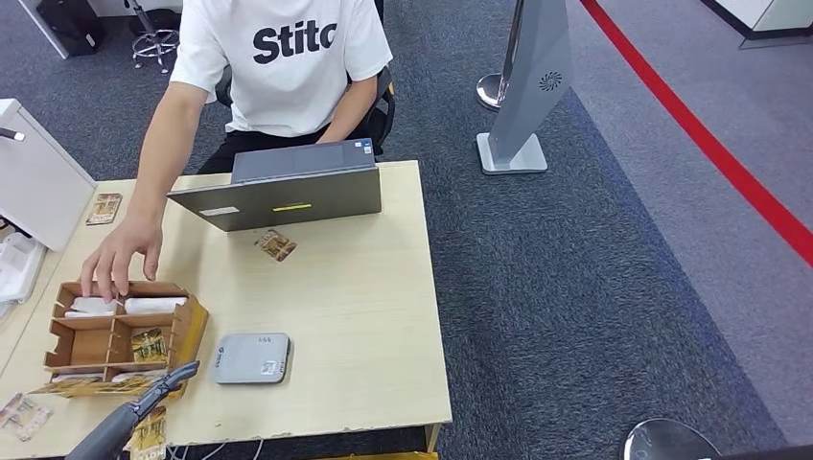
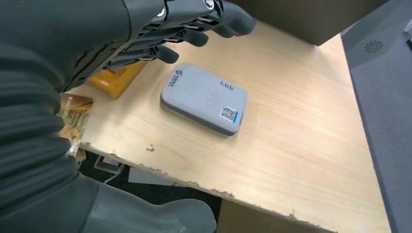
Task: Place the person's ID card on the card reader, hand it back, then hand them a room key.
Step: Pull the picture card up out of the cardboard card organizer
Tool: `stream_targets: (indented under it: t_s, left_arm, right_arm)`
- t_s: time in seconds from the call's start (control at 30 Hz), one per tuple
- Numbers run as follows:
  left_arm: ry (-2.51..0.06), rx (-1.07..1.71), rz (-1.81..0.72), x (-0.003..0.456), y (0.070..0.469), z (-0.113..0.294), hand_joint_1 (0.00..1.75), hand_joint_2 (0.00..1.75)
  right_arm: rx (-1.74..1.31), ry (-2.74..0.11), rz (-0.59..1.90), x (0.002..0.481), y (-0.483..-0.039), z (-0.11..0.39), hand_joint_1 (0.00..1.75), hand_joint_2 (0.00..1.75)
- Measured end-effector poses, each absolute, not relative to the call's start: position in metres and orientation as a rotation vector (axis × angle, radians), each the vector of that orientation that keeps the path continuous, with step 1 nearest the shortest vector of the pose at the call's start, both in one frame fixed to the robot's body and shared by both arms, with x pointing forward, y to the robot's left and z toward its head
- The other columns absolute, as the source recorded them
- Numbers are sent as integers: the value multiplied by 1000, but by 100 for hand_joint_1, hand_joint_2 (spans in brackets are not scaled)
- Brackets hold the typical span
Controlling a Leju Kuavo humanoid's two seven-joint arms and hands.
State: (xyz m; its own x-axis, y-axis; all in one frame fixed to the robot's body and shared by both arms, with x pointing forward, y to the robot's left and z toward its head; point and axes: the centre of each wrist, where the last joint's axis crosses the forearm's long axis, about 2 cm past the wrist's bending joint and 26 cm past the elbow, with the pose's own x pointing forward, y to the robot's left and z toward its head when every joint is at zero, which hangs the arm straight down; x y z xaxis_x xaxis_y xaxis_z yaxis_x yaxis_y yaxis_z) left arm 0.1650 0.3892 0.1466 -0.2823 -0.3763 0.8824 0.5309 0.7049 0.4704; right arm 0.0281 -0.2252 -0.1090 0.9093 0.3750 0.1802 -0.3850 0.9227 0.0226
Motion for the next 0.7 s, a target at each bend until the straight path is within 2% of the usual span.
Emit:
stream_targets:
  t_s: [0.13,0.37,0.47,0.57,0.7]
  left_arm:
    - [-1663,68,-929,163,390,148,0,175]
    - [-1680,852,-1118,163,387,153,0,175]
    - [-1668,1096,-1193,162,390,156,0,175]
    - [-1651,1199,-1234,162,392,155,0,175]
    - [-1608,1205,-1268,162,393,151,0,175]
  right_arm:
    - [57,-176,391,29,-226,-109,0,175]
    - [44,-169,391,28,-226,-109,0,175]
    - [43,-169,395,28,-226,-109,0,175]
    - [44,-170,404,29,-226,-109,0,175]
    - [46,-171,406,29,-226,-109,0,175]
